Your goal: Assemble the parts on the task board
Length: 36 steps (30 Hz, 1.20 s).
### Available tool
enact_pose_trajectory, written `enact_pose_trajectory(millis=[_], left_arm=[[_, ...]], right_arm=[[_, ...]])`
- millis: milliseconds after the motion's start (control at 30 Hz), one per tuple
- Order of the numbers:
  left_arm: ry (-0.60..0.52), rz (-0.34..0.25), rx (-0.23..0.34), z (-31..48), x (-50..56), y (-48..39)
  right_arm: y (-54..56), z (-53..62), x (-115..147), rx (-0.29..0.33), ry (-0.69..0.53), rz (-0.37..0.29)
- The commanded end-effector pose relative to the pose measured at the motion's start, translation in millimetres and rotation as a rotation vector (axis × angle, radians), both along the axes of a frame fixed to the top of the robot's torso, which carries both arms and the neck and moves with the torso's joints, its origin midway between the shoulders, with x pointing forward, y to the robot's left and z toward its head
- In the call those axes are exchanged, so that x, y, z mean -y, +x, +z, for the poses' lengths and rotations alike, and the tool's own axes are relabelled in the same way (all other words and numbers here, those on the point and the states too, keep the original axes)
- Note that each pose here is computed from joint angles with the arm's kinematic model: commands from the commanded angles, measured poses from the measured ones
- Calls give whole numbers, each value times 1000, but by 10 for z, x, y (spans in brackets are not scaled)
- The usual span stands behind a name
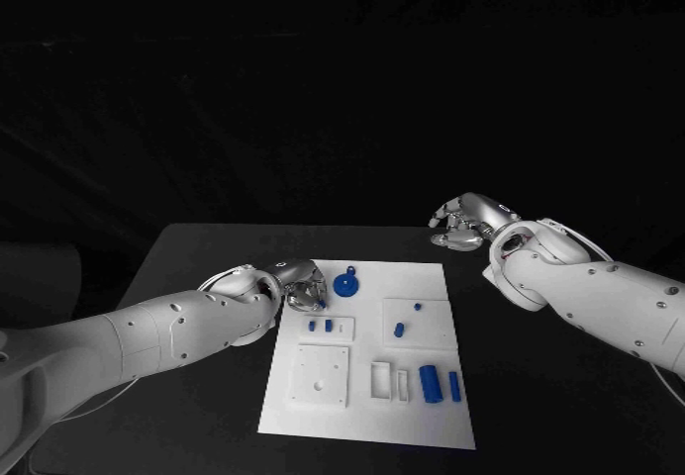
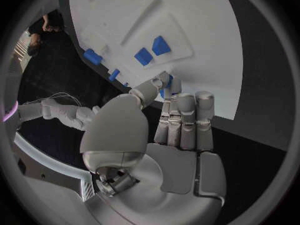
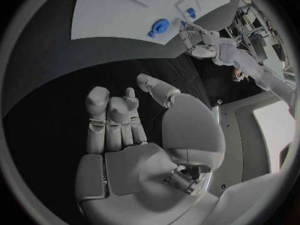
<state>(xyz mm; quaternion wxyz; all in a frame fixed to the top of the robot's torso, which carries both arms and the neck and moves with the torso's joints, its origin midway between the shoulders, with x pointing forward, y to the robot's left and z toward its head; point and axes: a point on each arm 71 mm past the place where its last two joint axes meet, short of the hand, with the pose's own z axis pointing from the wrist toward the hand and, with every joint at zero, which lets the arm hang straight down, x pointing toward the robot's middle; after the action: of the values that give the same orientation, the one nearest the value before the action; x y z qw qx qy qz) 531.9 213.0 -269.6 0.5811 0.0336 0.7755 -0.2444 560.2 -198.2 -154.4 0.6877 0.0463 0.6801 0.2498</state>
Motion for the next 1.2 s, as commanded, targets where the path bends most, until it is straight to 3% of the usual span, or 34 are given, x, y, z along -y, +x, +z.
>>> enact_pose_trajectory(millis=[33, 667, 833, 1200], left_arm=[[4, -17, -6, -3, 41, -7], [22, -8, -18, -45, 78, 0], [30, -16, -30, -68, 115, -17], [108, -56, 7, -81, 224, -77]], right_arm=[[-4, -1, -16, 2, -10, 12], [-6, 0, -23, 3, -10, 14], [-5, 0, -20, 2, -11, 14], [-7, 1, -22, 3, -11, 15]])
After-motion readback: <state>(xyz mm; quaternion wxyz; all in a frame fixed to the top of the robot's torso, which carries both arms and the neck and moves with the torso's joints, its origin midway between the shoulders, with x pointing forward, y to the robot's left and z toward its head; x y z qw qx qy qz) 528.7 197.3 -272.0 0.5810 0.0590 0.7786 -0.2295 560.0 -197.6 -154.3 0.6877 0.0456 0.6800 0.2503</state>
